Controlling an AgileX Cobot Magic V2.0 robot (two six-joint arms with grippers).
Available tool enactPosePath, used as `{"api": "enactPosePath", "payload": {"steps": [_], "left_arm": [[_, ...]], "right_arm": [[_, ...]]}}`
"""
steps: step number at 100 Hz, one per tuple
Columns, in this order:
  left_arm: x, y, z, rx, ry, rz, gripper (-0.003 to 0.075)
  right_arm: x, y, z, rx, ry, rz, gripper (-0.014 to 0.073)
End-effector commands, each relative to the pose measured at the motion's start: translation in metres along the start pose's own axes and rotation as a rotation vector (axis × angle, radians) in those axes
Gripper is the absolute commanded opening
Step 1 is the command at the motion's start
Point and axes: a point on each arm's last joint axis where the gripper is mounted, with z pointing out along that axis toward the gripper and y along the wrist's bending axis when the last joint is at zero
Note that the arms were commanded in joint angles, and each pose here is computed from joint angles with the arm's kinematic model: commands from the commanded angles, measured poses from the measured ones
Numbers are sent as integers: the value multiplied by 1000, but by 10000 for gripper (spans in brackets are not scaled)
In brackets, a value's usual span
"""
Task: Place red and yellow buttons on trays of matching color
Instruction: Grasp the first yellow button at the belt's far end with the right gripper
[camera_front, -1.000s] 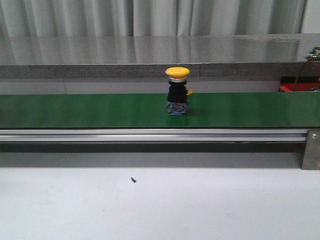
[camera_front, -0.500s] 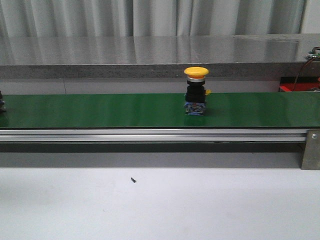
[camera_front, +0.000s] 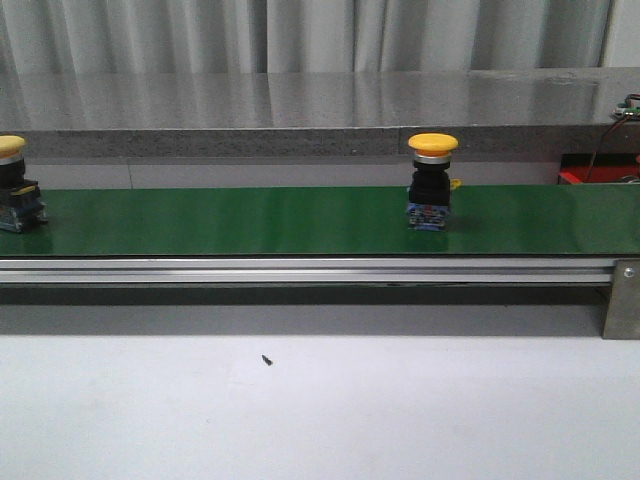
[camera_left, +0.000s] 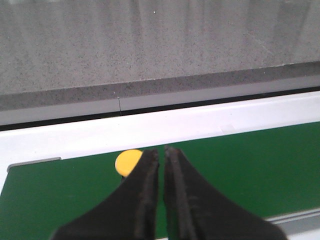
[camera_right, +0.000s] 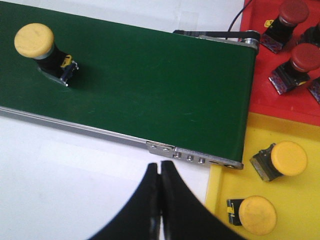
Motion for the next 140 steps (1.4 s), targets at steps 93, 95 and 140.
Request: {"api": "enactPosePath", "payload": {"steps": [93, 95, 140], "left_arm": [[16, -2, -9, -11, -19, -35, -20], [16, -2, -9, -11, -19, -35, -20], [15, -2, -9, -7, -22, -52, -20]], "right_arm": [[-28, -2, 10, -23, -53, 12, 589], [-29, -2, 14, -26, -39, 9, 589], [-65, -1, 90, -106, 152, -27, 593]]}}
